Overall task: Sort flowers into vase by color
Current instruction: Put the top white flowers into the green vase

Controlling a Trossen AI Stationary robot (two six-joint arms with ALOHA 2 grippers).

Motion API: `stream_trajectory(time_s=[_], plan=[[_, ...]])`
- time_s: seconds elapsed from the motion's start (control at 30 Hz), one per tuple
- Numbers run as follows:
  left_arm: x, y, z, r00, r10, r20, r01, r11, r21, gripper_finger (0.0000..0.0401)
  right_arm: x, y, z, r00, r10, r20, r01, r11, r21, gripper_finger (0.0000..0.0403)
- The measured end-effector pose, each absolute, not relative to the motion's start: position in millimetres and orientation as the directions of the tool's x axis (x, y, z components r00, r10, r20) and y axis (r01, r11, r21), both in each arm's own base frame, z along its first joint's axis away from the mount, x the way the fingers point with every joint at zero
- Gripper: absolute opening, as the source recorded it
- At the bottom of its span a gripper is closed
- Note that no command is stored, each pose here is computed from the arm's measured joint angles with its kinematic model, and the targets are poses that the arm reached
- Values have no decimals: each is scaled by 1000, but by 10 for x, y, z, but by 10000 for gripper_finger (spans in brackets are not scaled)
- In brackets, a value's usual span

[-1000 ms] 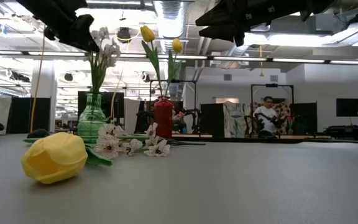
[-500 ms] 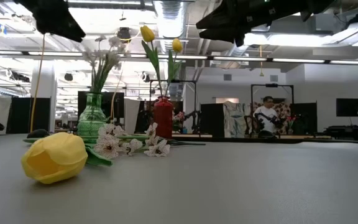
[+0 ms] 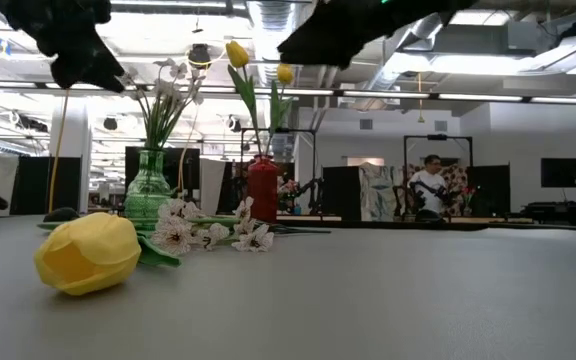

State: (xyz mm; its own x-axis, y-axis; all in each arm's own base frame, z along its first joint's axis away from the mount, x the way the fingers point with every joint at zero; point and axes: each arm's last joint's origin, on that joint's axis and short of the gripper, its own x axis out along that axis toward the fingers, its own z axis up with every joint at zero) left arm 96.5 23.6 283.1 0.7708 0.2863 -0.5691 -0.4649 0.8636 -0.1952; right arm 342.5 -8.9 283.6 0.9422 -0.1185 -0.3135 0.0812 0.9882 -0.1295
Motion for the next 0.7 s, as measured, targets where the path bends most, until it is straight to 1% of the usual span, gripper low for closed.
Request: stream_trajectory(time_s=[0.2,0.37,0.7], plan=[[1114,207,2651,819,244,-519,-400,892,-212,183,3756,-164,2679,856,-133,-499,64,986,-154,206],[1158,175,2562,834,218,-507,-367,905,-214,183,3965,-227,2485,761,-139,-634,-10,974,-226,205],[1174,150,2475,830,200,-521,-354,910,-215,183,4279,-345,2103,617,-144,-774,-148,945,-293,205]])
